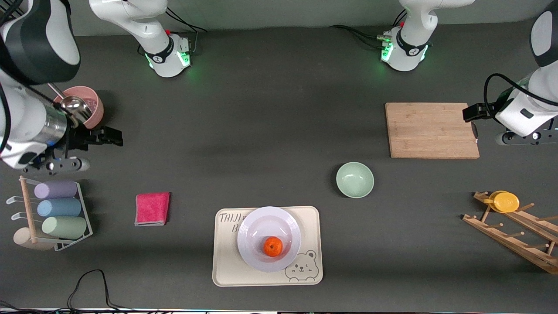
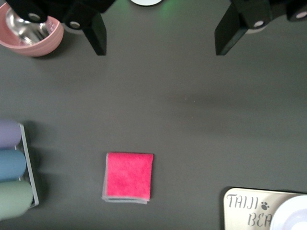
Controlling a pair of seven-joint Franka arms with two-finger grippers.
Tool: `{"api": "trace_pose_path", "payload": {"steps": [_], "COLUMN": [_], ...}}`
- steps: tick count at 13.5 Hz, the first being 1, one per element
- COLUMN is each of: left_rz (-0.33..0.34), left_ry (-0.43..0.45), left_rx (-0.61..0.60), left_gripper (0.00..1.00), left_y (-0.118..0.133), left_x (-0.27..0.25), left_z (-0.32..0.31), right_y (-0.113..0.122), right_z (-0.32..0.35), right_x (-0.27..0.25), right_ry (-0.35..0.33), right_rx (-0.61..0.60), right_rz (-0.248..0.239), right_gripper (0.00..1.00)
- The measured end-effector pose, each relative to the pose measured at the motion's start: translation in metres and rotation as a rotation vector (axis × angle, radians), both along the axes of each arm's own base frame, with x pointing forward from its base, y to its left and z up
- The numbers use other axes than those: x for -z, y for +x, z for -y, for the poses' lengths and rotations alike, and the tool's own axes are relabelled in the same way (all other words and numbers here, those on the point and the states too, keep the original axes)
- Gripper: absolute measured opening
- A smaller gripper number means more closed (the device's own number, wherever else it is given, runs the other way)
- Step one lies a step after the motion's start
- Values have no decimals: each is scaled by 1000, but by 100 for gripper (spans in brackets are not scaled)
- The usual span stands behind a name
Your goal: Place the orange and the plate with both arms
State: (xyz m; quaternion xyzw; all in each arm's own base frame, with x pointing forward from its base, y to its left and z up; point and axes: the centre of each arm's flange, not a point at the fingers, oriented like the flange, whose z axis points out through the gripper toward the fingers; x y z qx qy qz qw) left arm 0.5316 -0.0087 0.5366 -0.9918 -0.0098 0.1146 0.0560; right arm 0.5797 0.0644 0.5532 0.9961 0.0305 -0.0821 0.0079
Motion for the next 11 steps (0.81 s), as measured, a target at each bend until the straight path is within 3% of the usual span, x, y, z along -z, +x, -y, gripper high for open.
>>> {"api": "trace_pose_path", "payload": {"steps": [5, 7, 11], "left_rz": [0, 0, -2], "left_ry": [0, 0, 0], "left_rx": [0, 0, -1], "left_gripper": [100, 100, 100], "left_y": [0, 0, 0], "left_x": [0, 0, 1], "left_z": [0, 0, 0], "right_y": [-34, -46, -48], "right_z": [11, 14, 13], "right_x": [35, 43, 40], "right_ry": [1, 1, 4], "right_rx": [19, 17, 6], "right_rz": [65, 68, 98], "right_gripper": [100, 100, 100]}}
